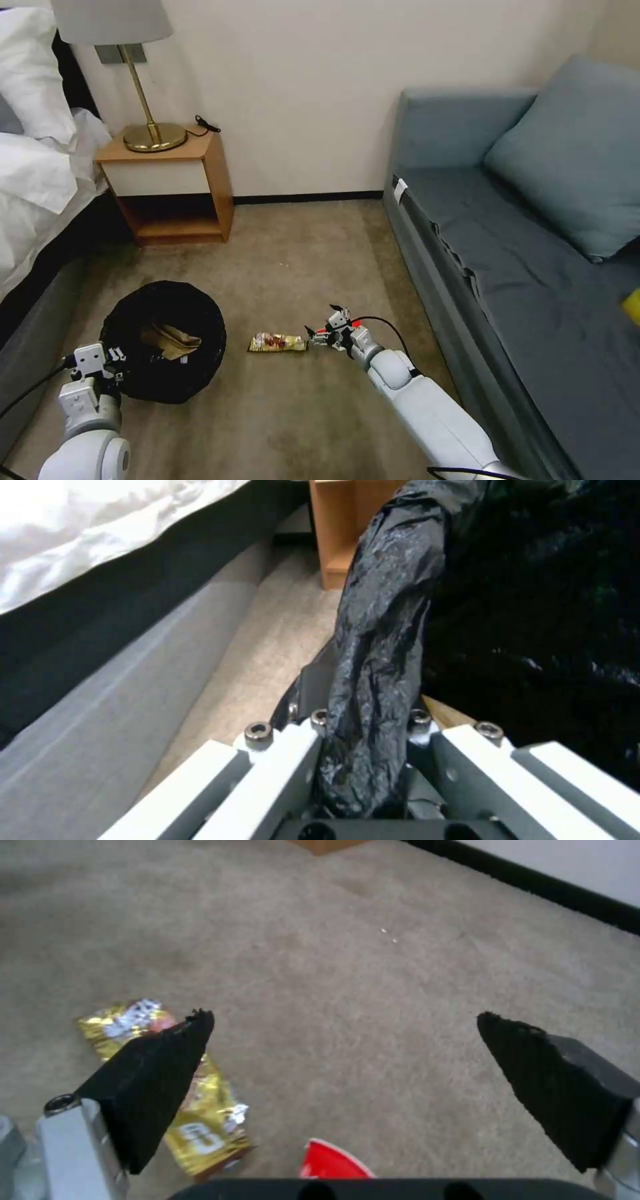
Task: Pick up the trash bin, then pick up the garbage on the floor and place it into the trash bin.
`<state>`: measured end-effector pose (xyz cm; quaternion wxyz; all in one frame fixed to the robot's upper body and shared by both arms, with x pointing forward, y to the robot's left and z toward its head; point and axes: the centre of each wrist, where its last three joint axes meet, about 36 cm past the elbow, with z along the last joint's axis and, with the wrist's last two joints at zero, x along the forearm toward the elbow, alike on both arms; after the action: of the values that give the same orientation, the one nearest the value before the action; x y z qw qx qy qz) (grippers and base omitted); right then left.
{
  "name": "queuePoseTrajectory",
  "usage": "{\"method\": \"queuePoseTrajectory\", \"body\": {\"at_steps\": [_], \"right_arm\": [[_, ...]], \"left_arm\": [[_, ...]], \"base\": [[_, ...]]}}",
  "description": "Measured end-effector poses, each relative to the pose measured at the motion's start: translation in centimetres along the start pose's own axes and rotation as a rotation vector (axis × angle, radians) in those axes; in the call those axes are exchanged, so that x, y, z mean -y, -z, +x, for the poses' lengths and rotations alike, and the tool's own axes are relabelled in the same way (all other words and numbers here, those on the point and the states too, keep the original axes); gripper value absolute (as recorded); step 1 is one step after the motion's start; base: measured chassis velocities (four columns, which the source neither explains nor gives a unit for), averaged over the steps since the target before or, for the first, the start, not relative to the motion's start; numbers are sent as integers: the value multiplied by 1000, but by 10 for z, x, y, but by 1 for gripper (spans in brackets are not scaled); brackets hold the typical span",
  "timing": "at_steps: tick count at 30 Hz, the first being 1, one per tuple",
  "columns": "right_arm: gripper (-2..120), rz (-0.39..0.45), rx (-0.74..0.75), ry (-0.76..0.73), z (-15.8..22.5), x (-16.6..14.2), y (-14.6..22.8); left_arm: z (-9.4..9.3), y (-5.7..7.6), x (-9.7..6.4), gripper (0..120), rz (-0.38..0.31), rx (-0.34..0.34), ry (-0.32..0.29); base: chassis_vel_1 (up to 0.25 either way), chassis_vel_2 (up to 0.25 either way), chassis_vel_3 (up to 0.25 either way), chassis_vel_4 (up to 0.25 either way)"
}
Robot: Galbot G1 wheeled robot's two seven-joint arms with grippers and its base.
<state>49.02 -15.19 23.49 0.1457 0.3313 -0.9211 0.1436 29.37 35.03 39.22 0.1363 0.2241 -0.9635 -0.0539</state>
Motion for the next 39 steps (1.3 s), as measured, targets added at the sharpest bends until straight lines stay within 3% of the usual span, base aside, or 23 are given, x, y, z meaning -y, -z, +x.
{"method": "queuePoseTrajectory", "body": {"at_steps": [25, 32, 36, 39], "right_arm": [[100, 45, -42, 37, 7, 9, -11], [100, 102, -50, 66, 10, 18, -7], [100, 139, -84, 133, 13, 32, 2], [100, 157, -134, 286, 11, 42, 12]], "left_arm": [[-9, -6, 2, 2, -4, -12, -5], [-12, -7, 2, 2, -9, -12, -7], [-14, -7, 2, 2, -14, -11, -9], [-19, -7, 1, 2, -17, -11, -5]], "base": [[-184, 179, 180, -181], [-179, 174, 177, -187], [-99, 145, 104, -103], [-10, 22, 28, -6]]}}
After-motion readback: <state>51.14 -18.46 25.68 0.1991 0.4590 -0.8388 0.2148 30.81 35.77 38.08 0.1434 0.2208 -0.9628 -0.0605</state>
